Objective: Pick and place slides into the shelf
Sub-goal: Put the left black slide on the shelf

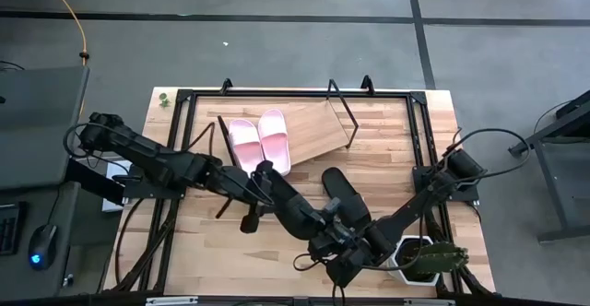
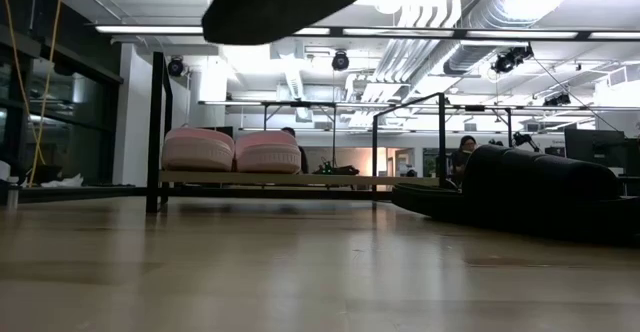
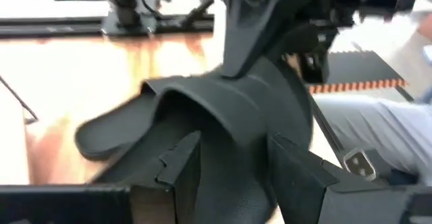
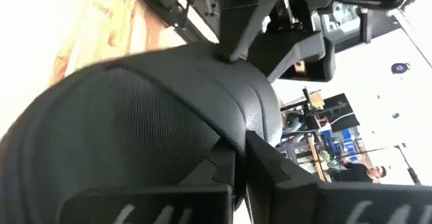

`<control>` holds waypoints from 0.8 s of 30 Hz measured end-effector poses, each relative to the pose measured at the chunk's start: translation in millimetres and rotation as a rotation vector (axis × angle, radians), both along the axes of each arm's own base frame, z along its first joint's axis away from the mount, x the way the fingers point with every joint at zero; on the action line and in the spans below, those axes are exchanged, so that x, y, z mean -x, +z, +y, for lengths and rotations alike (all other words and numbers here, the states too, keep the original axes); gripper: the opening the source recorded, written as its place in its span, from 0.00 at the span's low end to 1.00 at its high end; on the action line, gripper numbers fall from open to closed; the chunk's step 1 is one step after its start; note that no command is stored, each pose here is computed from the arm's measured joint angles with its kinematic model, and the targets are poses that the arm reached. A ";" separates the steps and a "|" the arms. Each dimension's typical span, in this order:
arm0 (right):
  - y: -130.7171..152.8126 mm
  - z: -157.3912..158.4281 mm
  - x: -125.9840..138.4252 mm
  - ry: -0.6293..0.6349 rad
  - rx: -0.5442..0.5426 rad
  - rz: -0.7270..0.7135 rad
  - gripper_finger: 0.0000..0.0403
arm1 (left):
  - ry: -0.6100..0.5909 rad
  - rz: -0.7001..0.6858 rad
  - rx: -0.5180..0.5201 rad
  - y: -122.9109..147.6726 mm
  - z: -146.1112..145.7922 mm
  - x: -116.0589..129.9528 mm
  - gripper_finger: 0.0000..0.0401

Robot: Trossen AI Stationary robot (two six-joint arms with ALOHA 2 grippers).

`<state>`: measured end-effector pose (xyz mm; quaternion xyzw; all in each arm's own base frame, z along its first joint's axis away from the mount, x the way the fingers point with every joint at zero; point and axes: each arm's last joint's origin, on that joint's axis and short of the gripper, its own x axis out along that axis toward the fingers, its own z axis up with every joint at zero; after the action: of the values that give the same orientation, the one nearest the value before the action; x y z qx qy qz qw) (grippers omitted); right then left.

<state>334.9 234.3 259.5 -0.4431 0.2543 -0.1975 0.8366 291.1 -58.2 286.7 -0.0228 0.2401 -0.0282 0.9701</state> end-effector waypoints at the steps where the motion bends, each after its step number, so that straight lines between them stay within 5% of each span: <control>1: 1.3 0.7 2.6 0.003 0.001 0.003 0.00 | 0.014 -0.008 0.000 1.7 0.4 0.9 0.37; 24: 13.5 5.0 23.2 0.016 -0.027 -0.001 0.00 | 0.237 0.048 -0.109 10.0 12.3 23.9 0.37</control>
<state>311.7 239.3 273.0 -0.4338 0.2531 -0.1878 0.8441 267.2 -45.9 296.7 0.0010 0.2601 0.1000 0.9604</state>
